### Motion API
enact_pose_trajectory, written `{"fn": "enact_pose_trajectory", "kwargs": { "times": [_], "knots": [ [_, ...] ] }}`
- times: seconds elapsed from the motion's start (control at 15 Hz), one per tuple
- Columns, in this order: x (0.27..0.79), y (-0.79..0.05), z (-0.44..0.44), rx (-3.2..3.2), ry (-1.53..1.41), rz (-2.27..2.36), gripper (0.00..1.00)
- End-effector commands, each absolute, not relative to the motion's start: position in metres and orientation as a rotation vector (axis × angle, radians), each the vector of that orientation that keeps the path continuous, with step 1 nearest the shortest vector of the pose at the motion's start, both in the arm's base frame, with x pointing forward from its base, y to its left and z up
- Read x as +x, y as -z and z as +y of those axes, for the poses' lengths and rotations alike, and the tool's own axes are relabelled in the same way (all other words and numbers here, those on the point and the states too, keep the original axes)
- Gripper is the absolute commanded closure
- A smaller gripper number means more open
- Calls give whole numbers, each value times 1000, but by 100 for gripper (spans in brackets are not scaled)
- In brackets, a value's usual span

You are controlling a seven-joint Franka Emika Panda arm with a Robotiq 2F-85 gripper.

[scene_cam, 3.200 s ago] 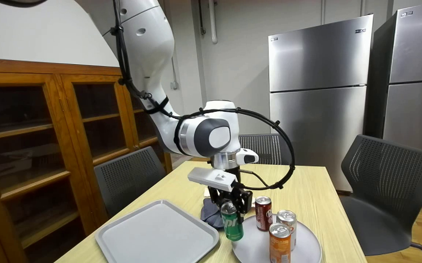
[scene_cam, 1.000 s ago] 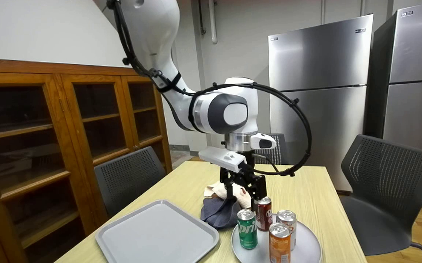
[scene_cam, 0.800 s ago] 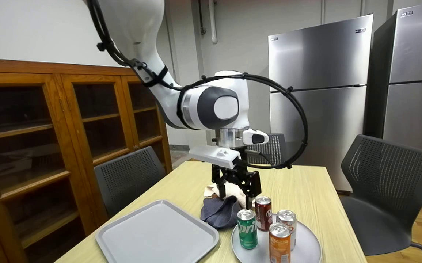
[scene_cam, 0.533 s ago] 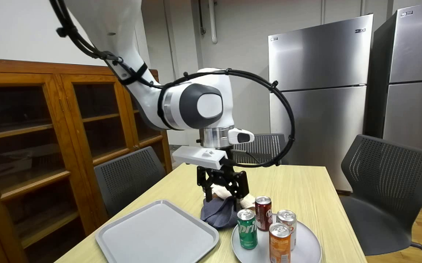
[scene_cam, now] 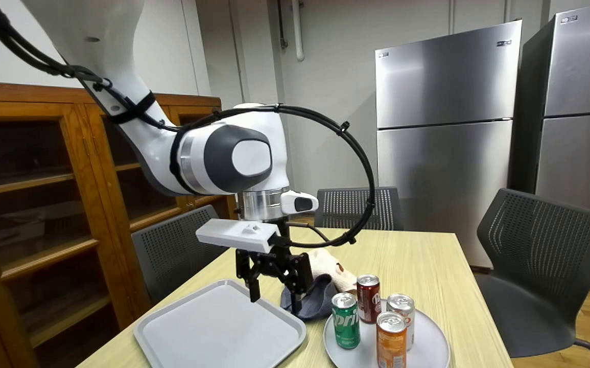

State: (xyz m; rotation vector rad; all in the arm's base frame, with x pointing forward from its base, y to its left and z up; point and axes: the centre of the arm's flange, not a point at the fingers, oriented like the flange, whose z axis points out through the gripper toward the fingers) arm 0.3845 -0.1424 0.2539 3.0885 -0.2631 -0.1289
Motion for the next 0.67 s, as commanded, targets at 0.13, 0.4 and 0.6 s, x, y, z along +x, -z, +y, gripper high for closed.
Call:
{"fn": "enact_pose_trajectory", "kwargs": {
  "times": [0.13,0.4,0.6],
  "knots": [
    [381,-255,-139,3091,125,-256,0],
    [381,-255,-139,3091,124,-256,0],
    [381,-255,-139,3091,124,-256,0]
  ]
}}
